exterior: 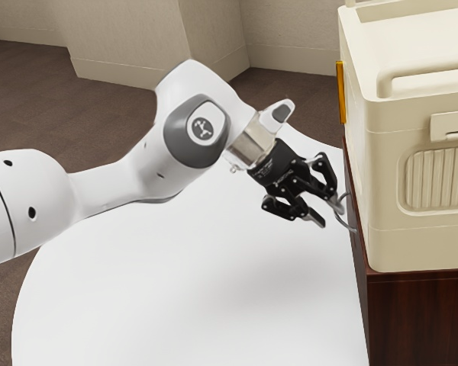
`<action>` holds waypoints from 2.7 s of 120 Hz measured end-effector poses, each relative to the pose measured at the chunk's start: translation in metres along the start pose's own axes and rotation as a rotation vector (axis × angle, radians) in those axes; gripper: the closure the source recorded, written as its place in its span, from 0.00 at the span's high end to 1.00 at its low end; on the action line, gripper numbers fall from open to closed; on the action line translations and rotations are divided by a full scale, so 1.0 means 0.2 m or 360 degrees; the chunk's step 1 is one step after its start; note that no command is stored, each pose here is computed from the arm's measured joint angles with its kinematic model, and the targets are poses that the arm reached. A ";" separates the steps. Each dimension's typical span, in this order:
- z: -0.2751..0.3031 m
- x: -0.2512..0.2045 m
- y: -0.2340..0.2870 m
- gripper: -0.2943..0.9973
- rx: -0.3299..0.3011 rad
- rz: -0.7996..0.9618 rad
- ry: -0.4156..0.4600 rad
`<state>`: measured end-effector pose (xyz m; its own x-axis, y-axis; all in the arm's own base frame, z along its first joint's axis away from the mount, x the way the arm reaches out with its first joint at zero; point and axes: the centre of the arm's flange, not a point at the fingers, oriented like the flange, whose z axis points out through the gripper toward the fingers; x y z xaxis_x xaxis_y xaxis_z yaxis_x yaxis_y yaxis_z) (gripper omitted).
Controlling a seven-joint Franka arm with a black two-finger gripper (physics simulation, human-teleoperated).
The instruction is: Pull the drawer handle with one arm to open the drawer
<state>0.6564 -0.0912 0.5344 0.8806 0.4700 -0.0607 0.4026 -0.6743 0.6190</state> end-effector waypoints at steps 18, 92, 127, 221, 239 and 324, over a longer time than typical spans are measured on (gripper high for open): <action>0.00 0.01 -0.01 0.34 0.0000 -0.0003 0.0009; -0.07 -0.05 -0.06 0.26 0.0014 -0.0003 0.0020; -0.08 -0.04 -0.08 0.25 0.0022 -0.0007 0.0025; -0.16 -0.05 -0.19 0.22 0.0034 -0.0055 0.0042; -0.18 -0.08 -0.20 0.22 0.0035 -0.0060 0.0039; -0.26 -0.11 -0.32 0.20 0.0040 -0.0120 0.0051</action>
<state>0.5986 -0.0294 0.5376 0.8393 0.5377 -0.0807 0.4737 -0.6503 0.5939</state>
